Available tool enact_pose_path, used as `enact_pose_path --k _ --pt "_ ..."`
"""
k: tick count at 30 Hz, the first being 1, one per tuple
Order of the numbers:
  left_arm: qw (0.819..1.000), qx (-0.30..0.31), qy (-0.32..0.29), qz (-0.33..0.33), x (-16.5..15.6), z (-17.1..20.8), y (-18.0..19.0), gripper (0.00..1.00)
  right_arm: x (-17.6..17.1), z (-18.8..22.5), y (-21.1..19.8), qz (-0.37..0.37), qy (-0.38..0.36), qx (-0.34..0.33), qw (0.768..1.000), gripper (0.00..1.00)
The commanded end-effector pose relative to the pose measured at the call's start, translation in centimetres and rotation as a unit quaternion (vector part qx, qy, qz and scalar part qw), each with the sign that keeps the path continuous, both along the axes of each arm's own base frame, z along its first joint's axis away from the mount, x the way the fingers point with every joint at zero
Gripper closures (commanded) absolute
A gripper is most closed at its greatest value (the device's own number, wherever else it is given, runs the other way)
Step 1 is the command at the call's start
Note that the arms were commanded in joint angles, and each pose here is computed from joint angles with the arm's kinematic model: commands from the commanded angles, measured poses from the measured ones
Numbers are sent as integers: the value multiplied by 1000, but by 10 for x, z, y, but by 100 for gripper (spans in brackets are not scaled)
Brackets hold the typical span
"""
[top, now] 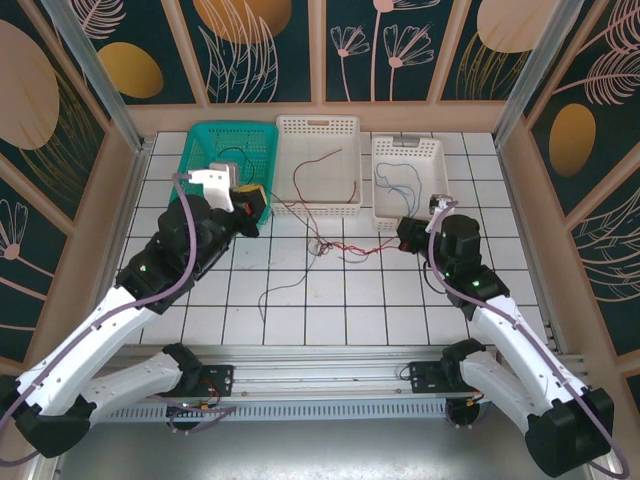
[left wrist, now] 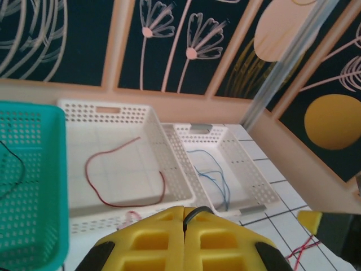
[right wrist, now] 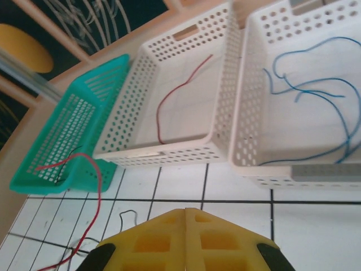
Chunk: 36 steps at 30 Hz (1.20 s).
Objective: Untangle the cables
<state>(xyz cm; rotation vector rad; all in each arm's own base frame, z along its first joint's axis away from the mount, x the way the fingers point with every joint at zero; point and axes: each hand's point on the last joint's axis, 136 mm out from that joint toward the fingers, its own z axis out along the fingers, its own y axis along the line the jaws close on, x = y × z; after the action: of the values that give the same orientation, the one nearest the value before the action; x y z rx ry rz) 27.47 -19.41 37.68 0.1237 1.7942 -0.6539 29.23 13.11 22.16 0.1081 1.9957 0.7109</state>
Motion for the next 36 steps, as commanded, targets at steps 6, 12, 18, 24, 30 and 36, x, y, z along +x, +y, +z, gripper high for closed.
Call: enact_pose_path --k 6,12,18,24,30,36 --pt "995 61 -35 65 15 46 33 100 3 -42 -44 -91 59 0 994 100" --pt "986 88 -45 133 23 68 64 100 1 -74 -77 -150 111 2 982 100" --pt "975 105 -47 189 29 80 92 100 -4 -92 -105 -203 136 2 970 100" --pt "963 114 -51 240 30 94 120 100 -13 -104 -140 -278 151 11 949 100" --pt "956 122 -46 265 32 95 128 100 -22 -112 -163 -322 158 31 933 100" --pt "950 118 -54 284 25 108 138 100 -33 -125 -184 -366 173 42 914 100"
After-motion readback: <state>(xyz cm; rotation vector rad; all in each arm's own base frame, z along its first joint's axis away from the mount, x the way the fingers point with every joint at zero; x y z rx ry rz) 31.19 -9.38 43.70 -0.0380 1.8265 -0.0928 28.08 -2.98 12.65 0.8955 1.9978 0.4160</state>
